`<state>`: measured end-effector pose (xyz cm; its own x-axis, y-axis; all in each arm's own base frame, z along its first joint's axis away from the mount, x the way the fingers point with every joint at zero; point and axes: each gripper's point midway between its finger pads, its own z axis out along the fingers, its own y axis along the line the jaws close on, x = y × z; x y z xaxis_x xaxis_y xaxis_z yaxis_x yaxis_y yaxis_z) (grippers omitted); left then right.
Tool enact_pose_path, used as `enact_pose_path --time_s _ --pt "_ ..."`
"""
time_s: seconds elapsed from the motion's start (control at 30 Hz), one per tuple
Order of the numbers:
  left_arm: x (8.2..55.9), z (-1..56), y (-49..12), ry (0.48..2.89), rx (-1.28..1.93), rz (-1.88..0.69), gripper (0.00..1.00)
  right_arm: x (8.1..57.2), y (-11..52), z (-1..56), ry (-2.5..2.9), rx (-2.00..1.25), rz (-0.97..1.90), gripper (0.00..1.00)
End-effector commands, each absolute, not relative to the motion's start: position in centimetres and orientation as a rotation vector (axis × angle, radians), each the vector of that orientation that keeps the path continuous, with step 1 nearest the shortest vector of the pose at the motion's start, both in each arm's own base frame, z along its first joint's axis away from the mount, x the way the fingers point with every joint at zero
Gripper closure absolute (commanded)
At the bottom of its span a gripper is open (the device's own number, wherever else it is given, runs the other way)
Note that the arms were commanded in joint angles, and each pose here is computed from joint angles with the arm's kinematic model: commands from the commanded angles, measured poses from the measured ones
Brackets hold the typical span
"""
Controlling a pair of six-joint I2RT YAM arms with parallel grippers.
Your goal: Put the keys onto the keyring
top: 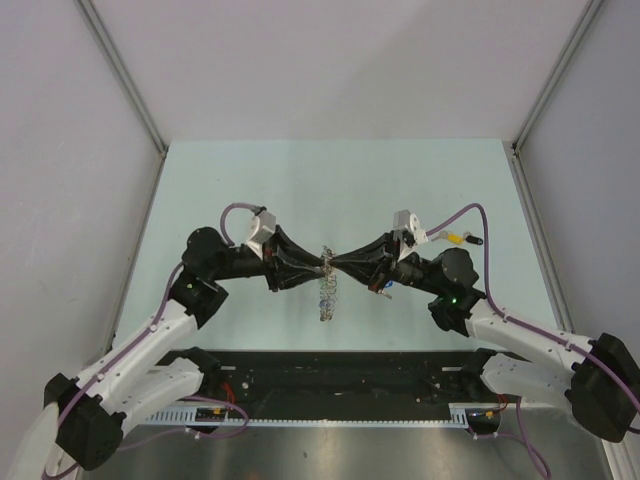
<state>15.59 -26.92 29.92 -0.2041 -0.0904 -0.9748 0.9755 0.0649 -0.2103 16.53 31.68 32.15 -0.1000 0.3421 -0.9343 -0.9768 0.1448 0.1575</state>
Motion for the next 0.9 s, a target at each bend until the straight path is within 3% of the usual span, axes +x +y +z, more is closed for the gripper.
enact_pose_path --time_s 0.0,0.43,0.57,0.63,0.87 --pt "15.1 30.7 -27.4 1.291 1.005 -1.373 0.67 15.8 31.4 35.1 0.989 -0.759 1.334 1.00" --pt "14.8 31.2 -28.2 1.279 0.974 -1.427 0.76 15.6 31.6 34.8 0.992 -0.774 1.345 1.00" --pt "14.9 31.1 -28.3 1.282 0.972 -1.422 0.95 15.5 31.7 34.6 0.996 -0.783 1.348 1.00" --pt "15.1 31.1 -28.2 1.287 0.974 -1.401 0.99 15.5 31.7 34.6 1.001 -0.784 1.347 1.00" --pt "16.2 30.3 -27.5 1.354 0.967 -1.273 1.00 15.6 31.6 33.8 1.044 -0.797 1.331 1.00"
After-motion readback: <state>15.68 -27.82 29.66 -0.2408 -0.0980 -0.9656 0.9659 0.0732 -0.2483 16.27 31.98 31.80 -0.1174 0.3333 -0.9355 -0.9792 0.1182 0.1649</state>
